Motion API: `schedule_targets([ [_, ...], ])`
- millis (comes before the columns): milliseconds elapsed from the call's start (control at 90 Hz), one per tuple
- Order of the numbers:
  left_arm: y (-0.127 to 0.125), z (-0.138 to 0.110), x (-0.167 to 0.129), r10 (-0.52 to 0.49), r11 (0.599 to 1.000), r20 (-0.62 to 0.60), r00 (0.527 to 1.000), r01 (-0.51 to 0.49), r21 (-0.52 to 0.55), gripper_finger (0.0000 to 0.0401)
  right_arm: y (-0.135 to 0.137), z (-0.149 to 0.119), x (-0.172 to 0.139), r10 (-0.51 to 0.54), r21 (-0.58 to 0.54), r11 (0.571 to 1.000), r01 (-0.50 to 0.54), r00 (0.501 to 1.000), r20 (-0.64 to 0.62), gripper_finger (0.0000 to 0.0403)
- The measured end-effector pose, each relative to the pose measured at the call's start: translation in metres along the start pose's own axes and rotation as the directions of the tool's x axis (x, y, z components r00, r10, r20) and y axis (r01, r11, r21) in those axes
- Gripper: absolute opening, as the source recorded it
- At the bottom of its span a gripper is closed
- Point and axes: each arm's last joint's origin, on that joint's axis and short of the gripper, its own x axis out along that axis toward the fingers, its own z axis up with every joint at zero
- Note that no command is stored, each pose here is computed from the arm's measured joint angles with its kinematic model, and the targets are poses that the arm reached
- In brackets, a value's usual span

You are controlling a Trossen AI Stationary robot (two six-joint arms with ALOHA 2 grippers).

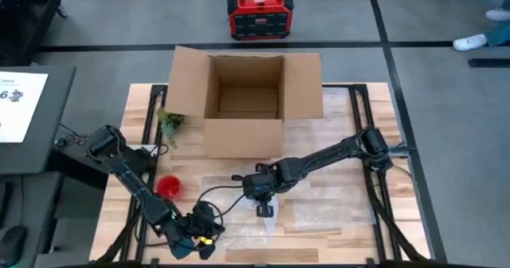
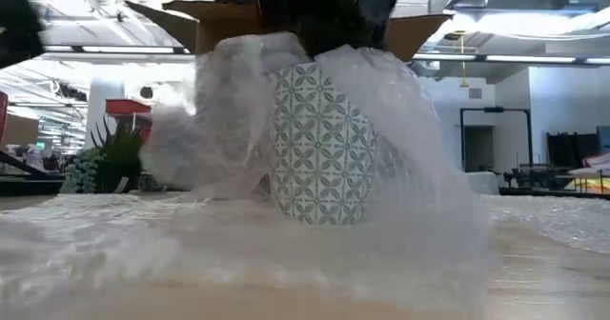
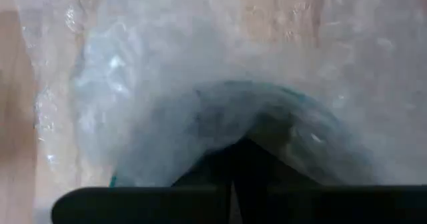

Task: Wrap mug
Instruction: Pack the white mug with the bubble wrap

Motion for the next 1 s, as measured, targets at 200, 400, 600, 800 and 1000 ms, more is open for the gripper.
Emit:
schedule_targets([
  [200,0.013,-0.02,-0.013,0.117,0.984,-0.064,0.991,-0.125,-0.124,0.0011,0.015,0.01,-0.047,-0.062,-0.049,0.997,0.064,0.997,0.046,0.0001],
  [400,0.02,-0.035,-0.025,0.17,0.977,-0.115,0.979,-0.183,-0.112,0.0063,0.035,-0.002,-0.089,-0.135,-0.078,0.987,0.141,0.987,0.086,0.0012],
  [600,0.02,-0.036,-0.024,0.173,0.956,-0.142,0.975,-0.131,0.263,0.0108,0.083,-0.027,-0.1,-0.153,-0.152,0.974,0.17,0.981,0.117,0.0018],
  [800,0.023,-0.024,-0.015,0.201,0.854,-0.126,0.972,-0.111,0.508,0.0113,0.119,-0.047,-0.108,-0.18,-0.155,0.967,0.204,0.971,0.159,0.0018],
  [1000,0.047,-0.016,0.0,0.292,0.822,-0.182,0.939,-0.149,0.549,0.0114,0.141,-0.063,-0.113,-0.193,-0.152,0.963,0.223,0.963,0.19,0.0018],
])
